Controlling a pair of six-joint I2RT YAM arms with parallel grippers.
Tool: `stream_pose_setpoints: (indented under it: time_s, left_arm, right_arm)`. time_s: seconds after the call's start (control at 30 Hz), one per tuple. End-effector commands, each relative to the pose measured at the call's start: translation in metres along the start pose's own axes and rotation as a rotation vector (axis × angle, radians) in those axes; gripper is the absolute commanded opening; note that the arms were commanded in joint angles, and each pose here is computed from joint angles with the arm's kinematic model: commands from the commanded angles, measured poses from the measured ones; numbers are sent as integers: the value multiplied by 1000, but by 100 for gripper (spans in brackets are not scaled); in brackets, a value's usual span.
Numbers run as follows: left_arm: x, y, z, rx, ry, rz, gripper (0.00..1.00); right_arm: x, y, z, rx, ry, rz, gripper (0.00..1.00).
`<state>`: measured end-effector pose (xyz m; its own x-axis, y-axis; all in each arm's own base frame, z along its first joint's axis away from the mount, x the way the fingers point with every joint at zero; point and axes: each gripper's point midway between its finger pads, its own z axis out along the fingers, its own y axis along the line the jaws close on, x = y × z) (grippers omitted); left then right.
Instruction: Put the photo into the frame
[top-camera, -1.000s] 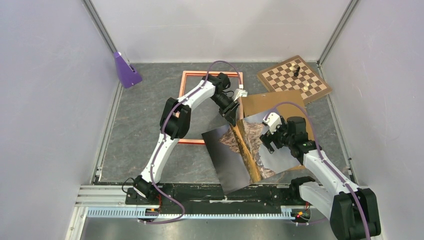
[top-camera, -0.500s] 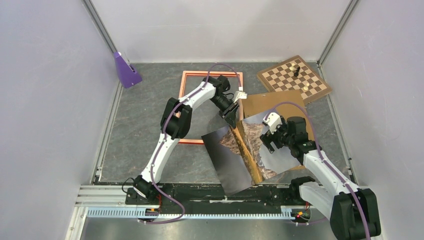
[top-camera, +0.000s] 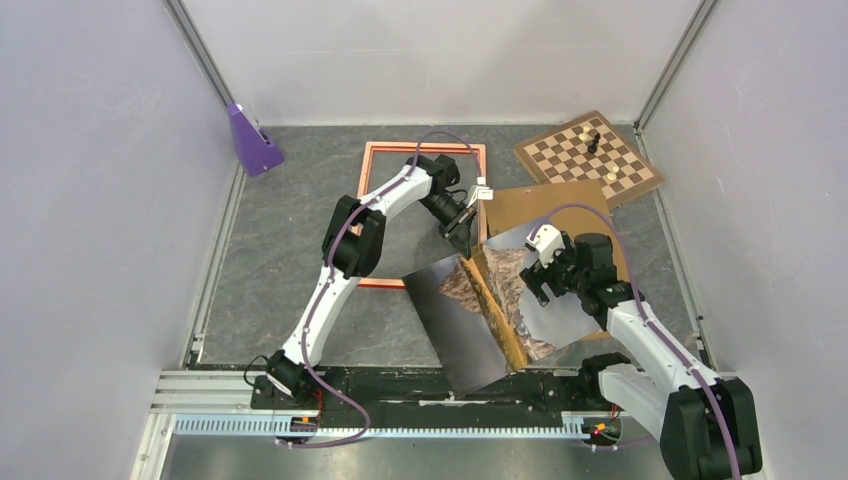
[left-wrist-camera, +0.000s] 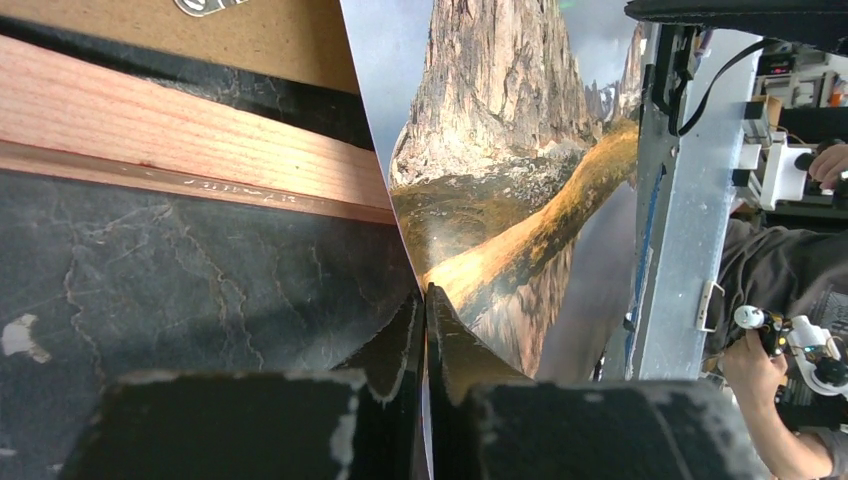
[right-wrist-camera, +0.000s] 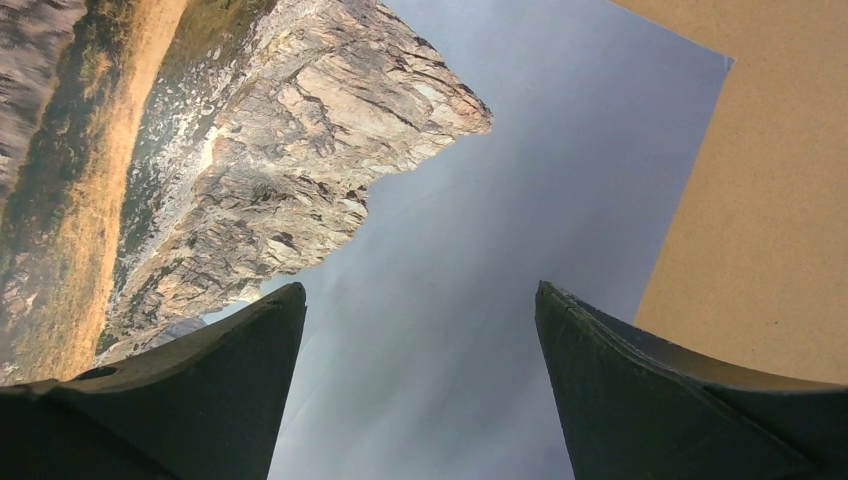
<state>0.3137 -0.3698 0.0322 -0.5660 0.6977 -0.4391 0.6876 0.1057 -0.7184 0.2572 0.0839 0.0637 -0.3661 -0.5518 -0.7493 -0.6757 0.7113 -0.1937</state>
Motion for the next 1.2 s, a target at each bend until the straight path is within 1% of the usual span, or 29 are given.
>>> stream_pose_setpoints:
  time_s: [0.0, 0.17, 0.3, 0.5, 0.6, 0.73, 0.87, 0.93, 1.0, 1.03, 1.1, 1.17]
  left_arm:
    - [-8, -10, -6, 23, -26, 28, 2]
    - [-29, -29, -37, -29, -70, 67, 2]
    - [-48, -53, -69, -133, -90, 117, 2]
    - [-73, -77, -122, -374, -140, 144, 2]
    - [-86, -95, -150, -487, -186, 163, 3]
    - [-103, -118, -194, -662, -271, 179, 2]
    - [-119, -138, -239, -847, -389, 197, 2]
    - [-125, -148, -264, -947, -453, 205, 2]
    - [-132, -161, -287, -1044, -516, 227, 2]
    - [-136, -169, -299, -1096, -543, 249, 2]
    - [-140, -181, -318, -1216, -571, 288, 2]
    - [-146, -195, -326, -1291, -587, 332, 2]
  right_arm:
    - [-12, -9, -2, 45, -42, -26, 88]
    - [-30, -24, -10, 109, -74, -24, 90]
    - [-60, -44, -22, 181, -119, 5, 93]
    - [-130, -79, -51, 271, -234, 91, 95]
    - [-167, -90, -64, 283, -304, 152, 97]
    - [-211, -95, -73, 238, -401, 233, 97]
    - [-252, -90, -70, 119, -480, 313, 96]
    - [-272, -89, -69, 79, -511, 321, 95]
    - [-296, -91, -75, 90, -558, 298, 95]
    - [-307, -90, -78, 86, -583, 312, 95]
    - [-329, -90, -84, 67, -631, 327, 95]
    - [-349, -90, -89, 34, -665, 357, 95]
